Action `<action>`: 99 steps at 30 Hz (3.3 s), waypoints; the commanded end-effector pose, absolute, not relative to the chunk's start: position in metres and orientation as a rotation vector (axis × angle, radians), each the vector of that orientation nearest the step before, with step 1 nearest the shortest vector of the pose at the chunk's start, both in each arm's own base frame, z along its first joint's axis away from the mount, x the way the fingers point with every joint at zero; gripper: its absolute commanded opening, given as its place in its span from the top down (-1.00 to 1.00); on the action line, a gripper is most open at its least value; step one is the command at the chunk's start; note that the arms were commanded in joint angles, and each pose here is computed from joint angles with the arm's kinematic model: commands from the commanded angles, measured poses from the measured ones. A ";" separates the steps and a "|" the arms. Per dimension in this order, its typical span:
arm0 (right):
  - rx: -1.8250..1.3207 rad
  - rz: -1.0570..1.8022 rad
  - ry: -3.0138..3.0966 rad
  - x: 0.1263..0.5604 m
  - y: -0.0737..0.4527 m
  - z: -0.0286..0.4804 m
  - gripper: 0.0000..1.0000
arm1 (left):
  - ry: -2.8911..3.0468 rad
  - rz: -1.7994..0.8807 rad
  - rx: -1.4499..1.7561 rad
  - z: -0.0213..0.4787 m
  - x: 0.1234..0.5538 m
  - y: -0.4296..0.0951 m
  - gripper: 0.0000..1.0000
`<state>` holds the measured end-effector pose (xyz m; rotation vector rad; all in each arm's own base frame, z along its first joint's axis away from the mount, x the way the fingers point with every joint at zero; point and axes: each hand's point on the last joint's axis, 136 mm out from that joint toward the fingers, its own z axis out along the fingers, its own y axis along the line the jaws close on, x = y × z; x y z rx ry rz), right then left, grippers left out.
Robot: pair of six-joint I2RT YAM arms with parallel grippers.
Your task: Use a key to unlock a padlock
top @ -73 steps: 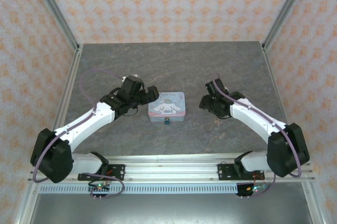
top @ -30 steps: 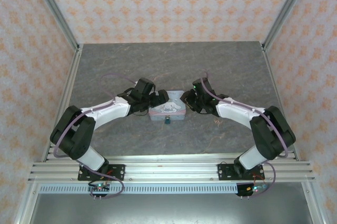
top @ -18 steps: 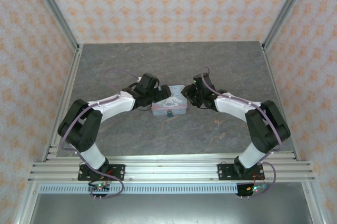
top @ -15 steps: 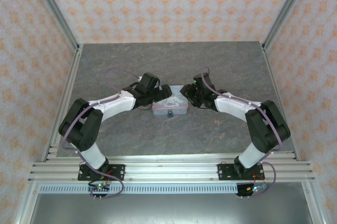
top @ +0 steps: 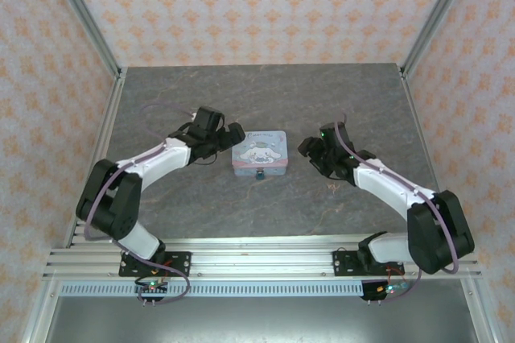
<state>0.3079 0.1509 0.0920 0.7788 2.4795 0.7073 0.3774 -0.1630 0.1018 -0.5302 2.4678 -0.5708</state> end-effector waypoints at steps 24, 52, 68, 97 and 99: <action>0.737 0.282 2.733 0.251 0.086 0.020 -0.22 | 2.442 -0.739 -0.358 0.146 0.335 -0.219 -1.00; 0.563 0.360 2.831 0.217 0.117 0.046 0.06 | 2.456 -0.751 -0.335 0.139 0.341 -0.227 -1.00; 0.411 0.267 2.951 0.205 0.122 0.027 0.21 | 2.466 -0.752 -0.342 0.134 0.343 -0.229 -1.00; 0.424 0.330 2.855 0.243 0.149 0.042 0.92 | 2.466 -0.750 -0.353 0.136 0.341 -0.228 -1.00; 0.406 0.348 2.849 0.242 0.150 0.048 0.28 | 2.466 -0.747 -0.352 0.135 0.341 -0.227 -1.00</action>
